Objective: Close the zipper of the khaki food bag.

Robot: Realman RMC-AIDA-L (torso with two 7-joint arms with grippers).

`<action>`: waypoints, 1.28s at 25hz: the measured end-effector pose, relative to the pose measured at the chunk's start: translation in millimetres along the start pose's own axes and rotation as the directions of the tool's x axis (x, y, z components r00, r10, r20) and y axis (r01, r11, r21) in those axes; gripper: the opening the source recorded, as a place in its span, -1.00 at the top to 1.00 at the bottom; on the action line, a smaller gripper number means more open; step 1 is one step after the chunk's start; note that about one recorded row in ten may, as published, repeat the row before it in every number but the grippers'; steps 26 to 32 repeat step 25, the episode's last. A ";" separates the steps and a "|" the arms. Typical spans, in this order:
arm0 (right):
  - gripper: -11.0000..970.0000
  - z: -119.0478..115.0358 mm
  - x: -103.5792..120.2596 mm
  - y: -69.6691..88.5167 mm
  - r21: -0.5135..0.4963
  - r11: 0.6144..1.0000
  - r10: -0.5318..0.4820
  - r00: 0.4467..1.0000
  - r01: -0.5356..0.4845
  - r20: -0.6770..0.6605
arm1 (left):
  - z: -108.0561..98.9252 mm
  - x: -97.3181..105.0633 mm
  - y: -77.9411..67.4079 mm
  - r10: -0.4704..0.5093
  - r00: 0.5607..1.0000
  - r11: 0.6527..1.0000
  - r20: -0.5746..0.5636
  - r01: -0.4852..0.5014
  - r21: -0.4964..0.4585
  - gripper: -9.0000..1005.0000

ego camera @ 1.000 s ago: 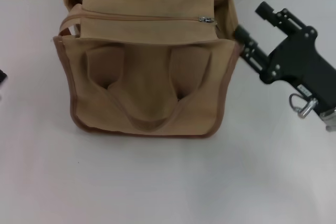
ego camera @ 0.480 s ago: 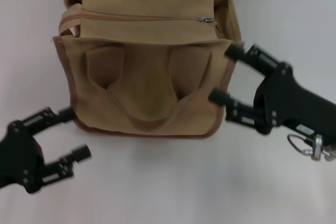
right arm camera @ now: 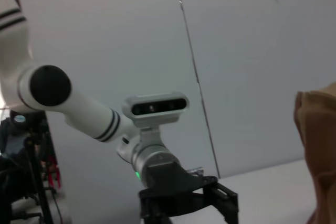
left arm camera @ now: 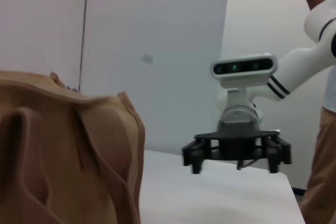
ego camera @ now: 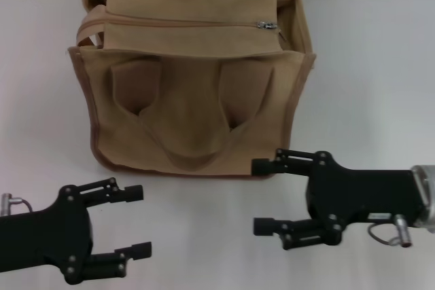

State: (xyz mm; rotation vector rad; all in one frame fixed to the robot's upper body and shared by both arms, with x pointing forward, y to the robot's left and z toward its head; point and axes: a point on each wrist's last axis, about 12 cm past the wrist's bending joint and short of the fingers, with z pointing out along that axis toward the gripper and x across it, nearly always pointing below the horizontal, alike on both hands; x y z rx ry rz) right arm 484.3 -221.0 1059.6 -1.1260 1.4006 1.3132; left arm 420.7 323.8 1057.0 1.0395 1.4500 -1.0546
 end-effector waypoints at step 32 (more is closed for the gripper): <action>-0.73 20.9 4.5 -3.5 0.079 0.995 -0.056 0.998 0.054 0.020 | 14.6 4.4 1.1 -0.011 0.999 0.999 -0.040 0.012 0.045 -0.51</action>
